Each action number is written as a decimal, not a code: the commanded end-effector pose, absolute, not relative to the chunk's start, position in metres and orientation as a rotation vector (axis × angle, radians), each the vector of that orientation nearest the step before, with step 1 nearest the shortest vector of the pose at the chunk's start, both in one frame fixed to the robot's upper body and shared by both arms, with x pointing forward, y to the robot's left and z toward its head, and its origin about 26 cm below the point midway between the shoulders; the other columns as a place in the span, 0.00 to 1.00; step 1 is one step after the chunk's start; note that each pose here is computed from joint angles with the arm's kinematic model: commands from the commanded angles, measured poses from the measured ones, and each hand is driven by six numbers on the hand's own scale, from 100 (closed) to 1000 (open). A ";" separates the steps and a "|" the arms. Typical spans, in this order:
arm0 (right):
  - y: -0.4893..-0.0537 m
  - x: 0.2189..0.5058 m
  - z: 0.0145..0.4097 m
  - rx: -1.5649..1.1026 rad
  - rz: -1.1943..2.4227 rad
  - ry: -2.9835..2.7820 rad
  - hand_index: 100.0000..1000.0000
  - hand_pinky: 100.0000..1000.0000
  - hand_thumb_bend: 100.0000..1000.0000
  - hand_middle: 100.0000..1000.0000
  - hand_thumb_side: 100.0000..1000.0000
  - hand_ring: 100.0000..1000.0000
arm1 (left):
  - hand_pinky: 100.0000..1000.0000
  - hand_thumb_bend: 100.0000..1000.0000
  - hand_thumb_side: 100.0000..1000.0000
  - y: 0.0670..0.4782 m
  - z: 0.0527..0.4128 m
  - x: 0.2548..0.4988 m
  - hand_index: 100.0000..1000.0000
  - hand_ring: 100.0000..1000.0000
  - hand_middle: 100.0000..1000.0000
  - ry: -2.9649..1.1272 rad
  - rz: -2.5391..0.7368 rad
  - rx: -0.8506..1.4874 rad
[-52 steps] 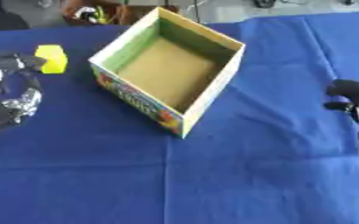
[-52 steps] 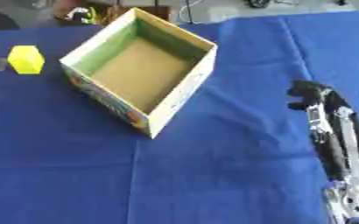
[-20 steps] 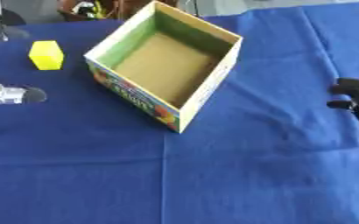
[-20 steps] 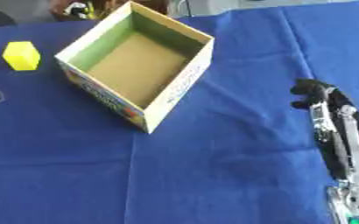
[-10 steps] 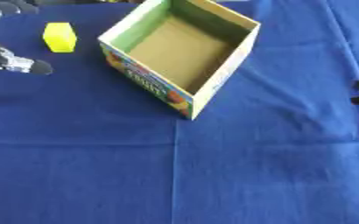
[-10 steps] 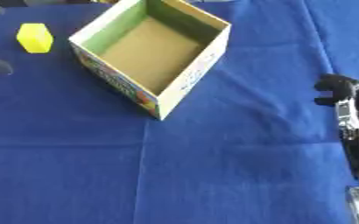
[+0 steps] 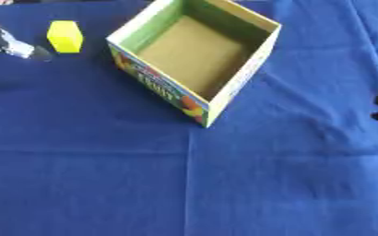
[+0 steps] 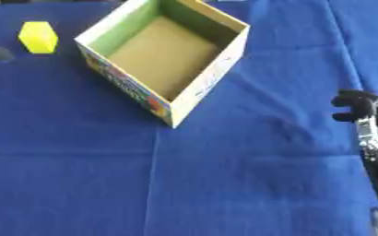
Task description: Pick up objects on the table and place them in the box.
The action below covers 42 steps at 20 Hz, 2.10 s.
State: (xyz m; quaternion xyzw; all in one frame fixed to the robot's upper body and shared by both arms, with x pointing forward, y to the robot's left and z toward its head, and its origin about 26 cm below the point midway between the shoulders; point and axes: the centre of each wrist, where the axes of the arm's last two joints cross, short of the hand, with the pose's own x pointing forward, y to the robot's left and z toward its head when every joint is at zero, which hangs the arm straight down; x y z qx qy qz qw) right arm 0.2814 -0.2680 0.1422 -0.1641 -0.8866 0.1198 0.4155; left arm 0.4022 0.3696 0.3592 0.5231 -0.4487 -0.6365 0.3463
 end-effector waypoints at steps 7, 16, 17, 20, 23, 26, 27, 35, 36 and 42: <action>-0.267 0.280 0.147 -0.441 0.338 -2.245 0.74 0.63 0.00 0.58 0.89 0.76 | 0.81 0.69 0.72 0.376 0.373 0.413 1.00 0.94 0.91 -1.077 -1.682 1.400; -0.264 0.281 0.149 -0.437 0.352 -2.253 0.74 0.63 0.00 0.58 0.89 0.76 | 0.80 0.65 0.68 0.384 0.375 0.426 1.00 0.93 0.91 -0.980 -1.642 1.371; -0.264 0.281 0.149 -0.437 0.353 -2.253 0.74 0.63 0.00 0.58 0.89 0.76 | 0.80 0.64 0.66 0.385 0.376 0.427 1.00 0.94 0.91 -0.982 -1.633 1.374; -0.263 0.281 0.149 -0.436 0.362 -2.256 0.74 0.63 0.00 0.58 0.89 0.76 | 0.80 0.58 0.61 0.389 0.377 0.429 1.00 0.93 0.92 -0.980 -1.598 1.381; -0.262 0.282 0.149 -0.439 0.363 -2.257 0.74 0.63 0.00 0.58 0.89 0.76 | 0.80 0.55 0.59 0.394 0.377 0.429 1.00 0.93 0.92 -0.975 -1.587 1.365; -0.261 0.282 0.149 -0.439 0.369 -2.258 0.74 0.63 0.00 0.58 0.89 0.76 | 0.80 0.53 0.58 0.396 0.381 0.427 1.00 0.94 0.92 -0.976 -1.574 1.361; -0.261 0.282 0.149 -0.437 0.373 -2.258 0.74 0.63 0.00 0.58 0.89 0.76 | 0.80 0.52 0.57 0.396 0.383 0.427 1.00 0.93 0.92 -0.979 -1.566 1.364; -0.258 0.282 0.148 -0.434 0.384 -2.253 0.74 0.63 0.00 0.58 0.90 0.76 | 0.79 0.47 0.55 0.402 0.393 0.422 1.00 0.93 0.92 -1.022 -1.520 1.351; -0.258 0.282 0.148 -0.434 0.386 -2.251 0.74 0.63 0.00 0.58 0.90 0.76 | 0.79 0.47 0.55 0.402 0.394 0.421 1.00 0.93 0.92 -1.022 -1.522 1.349; -0.257 0.282 0.148 -0.426 0.392 -2.247 0.74 0.63 0.00 0.58 0.90 0.76 | 0.79 0.42 0.53 0.400 0.398 0.419 1.00 0.93 0.93 -1.034 -1.541 1.307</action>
